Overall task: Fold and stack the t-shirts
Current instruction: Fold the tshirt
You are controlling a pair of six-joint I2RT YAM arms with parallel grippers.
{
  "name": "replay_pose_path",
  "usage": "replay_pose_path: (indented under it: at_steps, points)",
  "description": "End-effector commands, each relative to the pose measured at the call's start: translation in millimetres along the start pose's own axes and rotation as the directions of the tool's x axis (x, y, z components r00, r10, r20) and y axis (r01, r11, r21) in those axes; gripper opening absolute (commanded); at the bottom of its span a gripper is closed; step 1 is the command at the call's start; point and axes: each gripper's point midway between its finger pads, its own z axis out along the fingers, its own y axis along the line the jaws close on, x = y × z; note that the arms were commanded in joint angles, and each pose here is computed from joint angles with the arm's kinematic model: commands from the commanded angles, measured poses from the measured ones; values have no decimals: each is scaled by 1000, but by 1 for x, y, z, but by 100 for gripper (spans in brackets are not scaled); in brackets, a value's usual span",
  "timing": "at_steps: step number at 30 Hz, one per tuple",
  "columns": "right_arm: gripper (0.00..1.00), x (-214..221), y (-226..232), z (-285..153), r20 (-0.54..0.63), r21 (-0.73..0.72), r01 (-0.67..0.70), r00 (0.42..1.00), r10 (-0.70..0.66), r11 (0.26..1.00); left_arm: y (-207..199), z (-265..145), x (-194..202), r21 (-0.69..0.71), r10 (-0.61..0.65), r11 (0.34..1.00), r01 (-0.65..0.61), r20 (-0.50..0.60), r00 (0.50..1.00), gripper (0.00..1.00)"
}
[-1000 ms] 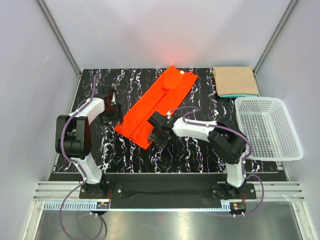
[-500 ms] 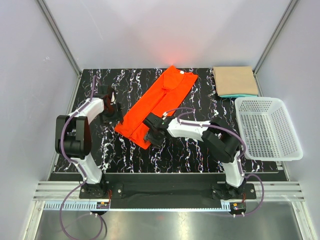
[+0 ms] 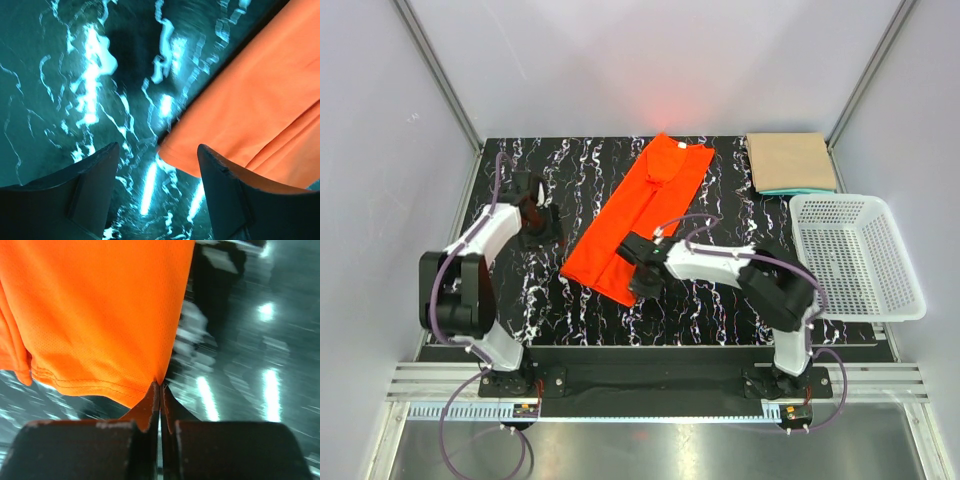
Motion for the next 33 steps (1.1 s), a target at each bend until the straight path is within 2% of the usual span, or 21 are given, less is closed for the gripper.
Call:
replay_pose_path:
  at_steps: [1, 2, 3, 5, 8, 9, 10, 13, 17, 18, 19, 22, 26, 33]
  points:
    - [0, -1, -59, -31, 41, 98, 110, 993, -114, 989, -27, -25, 20, 131, 21, 991, -23, 18, 1000, 69]
    - [0, 2, -71, -35, 34, 110, 121, 992, -125, 987, -43, -33, 30, 180, 56, 982, -60, 28, 998, 69]
    - [0, 2, -77, -46, 37, 90, 138, 989, -141, 986, -59, -34, 53, 265, 69, 962, -60, -25, 997, 69]
    - [0, 12, -113, -48, 14, 133, 158, 987, -162, 978, -80, -43, 70, 328, 93, 940, -88, -1, 996, 67]
    - [0, 15, -131, -72, 31, 59, 189, 981, -191, 980, -91, -46, 103, 345, 100, 934, -92, -7, 995, 67]
    - [3, 16, -135, -74, 27, 47, 213, 976, -214, 976, -90, -43, 117, 350, 99, 933, -83, -28, 995, 67]
    - [22, 19, -143, -76, 18, 48, 231, 972, -232, 972, -102, -45, 122, 391, 111, 915, -98, -10, 994, 67]
    - [28, 22, -154, -91, 5, 42, 263, 965, -263, 964, -114, -50, 147, 436, 118, 894, -103, -7, 993, 67]
    - [57, 25, -157, -105, 0, -17, 287, 958, -287, 958, -110, -43, 162, 438, 111, 893, -100, 0, 994, 70]
    - [60, 28, -163, -101, -10, -25, 286, 958, -286, 958, -117, -44, 164, 477, 120, 872, -105, -1, 993, 71]
    - [61, 26, -156, -100, 2, -73, 275, 961, -276, 959, -119, -42, 167, 489, 130, 865, -109, -9, 991, 71]
    - [64, 30, -155, -99, -57, -172, 232, 968, -245, 957, -119, -31, 177, 482, 153, 869, -112, -46, 987, 71]
    - [64, 33, -152, -97, -74, -253, 194, 973, -219, 948, -112, -17, 187, 434, 174, 892, -122, -82, 981, 68]
    - [59, 43, -157, -78, -116, -263, 124, 980, -159, 957, -103, -4, 193, 345, 192, 926, -152, -86, 978, 59]
